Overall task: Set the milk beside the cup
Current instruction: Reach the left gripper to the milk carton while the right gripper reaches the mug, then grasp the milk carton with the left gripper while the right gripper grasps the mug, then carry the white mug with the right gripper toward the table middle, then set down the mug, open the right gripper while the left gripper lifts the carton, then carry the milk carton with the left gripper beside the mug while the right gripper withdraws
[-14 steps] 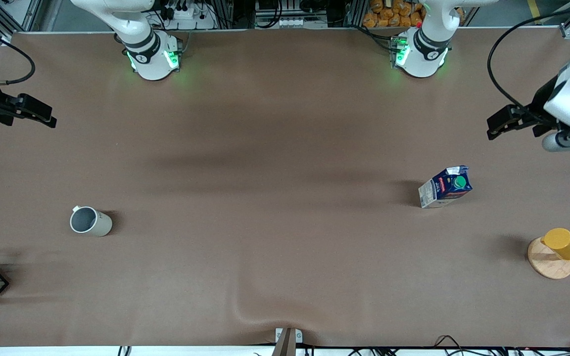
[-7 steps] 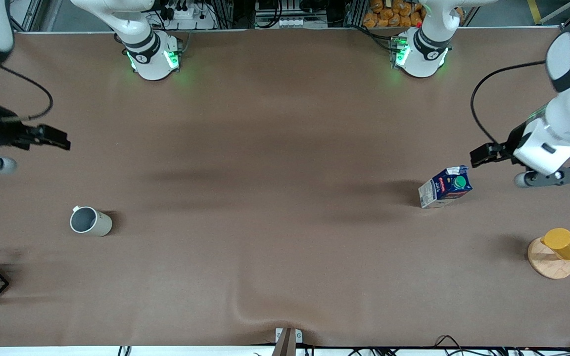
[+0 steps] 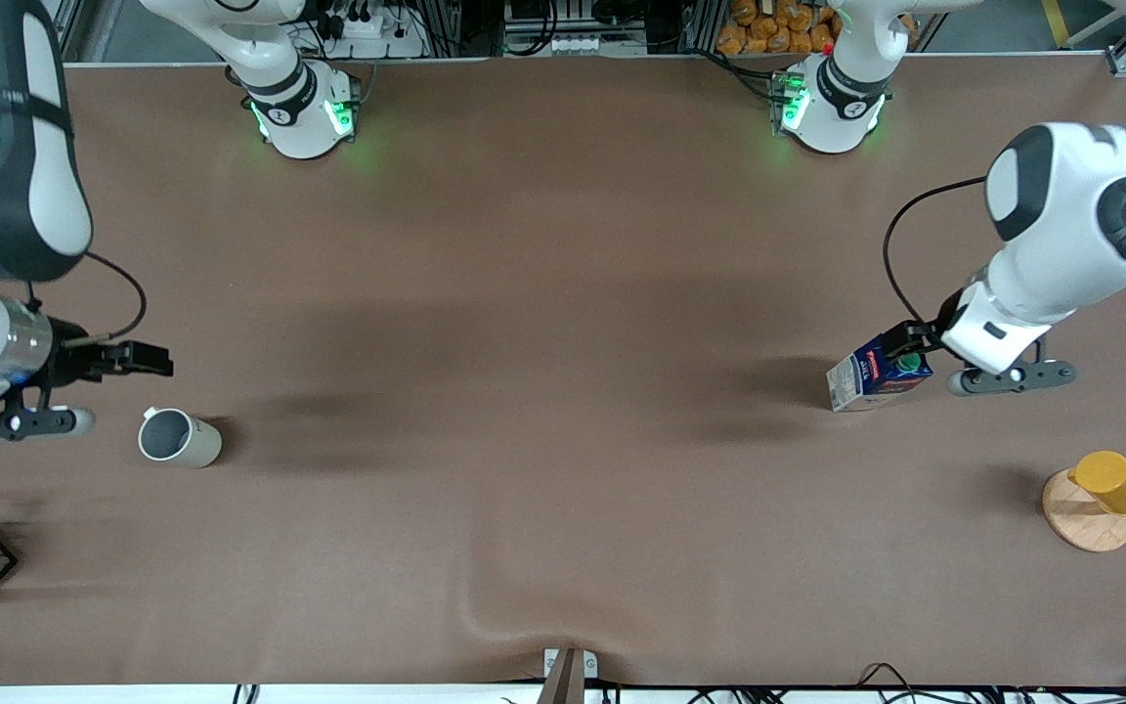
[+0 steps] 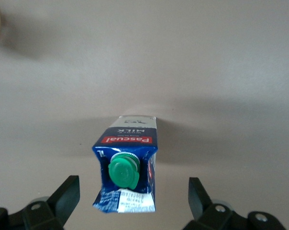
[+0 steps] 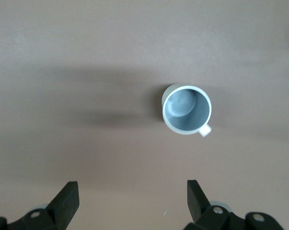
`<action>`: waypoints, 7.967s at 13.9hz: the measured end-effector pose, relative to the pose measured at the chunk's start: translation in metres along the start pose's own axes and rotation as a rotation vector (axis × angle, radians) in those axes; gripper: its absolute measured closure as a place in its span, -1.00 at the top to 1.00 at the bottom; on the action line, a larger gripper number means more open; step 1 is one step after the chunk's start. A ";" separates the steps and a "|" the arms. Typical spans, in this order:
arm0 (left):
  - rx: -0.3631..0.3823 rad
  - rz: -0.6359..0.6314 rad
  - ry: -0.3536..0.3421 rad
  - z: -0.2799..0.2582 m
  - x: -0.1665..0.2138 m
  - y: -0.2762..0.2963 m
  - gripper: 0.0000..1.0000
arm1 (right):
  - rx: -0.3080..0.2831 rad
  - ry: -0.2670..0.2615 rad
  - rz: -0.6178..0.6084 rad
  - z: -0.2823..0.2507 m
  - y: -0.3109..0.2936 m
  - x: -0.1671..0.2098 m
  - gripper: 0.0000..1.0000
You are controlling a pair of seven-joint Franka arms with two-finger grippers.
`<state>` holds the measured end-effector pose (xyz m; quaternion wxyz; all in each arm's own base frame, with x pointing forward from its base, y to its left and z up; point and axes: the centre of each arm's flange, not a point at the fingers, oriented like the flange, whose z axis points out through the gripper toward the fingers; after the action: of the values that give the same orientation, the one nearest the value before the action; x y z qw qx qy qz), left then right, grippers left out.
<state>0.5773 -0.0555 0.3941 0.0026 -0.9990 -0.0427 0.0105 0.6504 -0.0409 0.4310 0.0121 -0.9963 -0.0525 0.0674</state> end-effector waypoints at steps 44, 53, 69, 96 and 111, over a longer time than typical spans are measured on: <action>0.010 -0.079 -0.059 0.042 0.008 -0.012 -0.19 | -0.046 0.017 -0.732 0.149 0.043 0.049 -0.89; 0.009 -0.079 -0.033 -0.016 0.020 -0.009 -0.19 | -0.061 0.222 -1.117 0.055 -0.160 0.088 -0.89; 0.013 -0.069 -0.076 -0.069 0.017 0.028 -0.19 | -0.127 0.321 -1.699 0.125 -0.487 0.024 -0.89; -0.033 -0.180 -0.191 -0.078 -0.069 0.223 -0.19 | -0.261 0.184 -1.828 0.081 -0.520 -0.017 1.00; -0.026 -0.009 -0.126 0.000 -0.129 0.410 -0.19 | -0.107 0.147 -1.053 -0.089 -0.149 0.021 1.00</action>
<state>0.4834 -0.4748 0.3943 -0.0129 -0.9961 -0.0476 0.0729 0.6683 0.1075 0.5212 -0.0031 -0.8363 -0.5479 -0.0205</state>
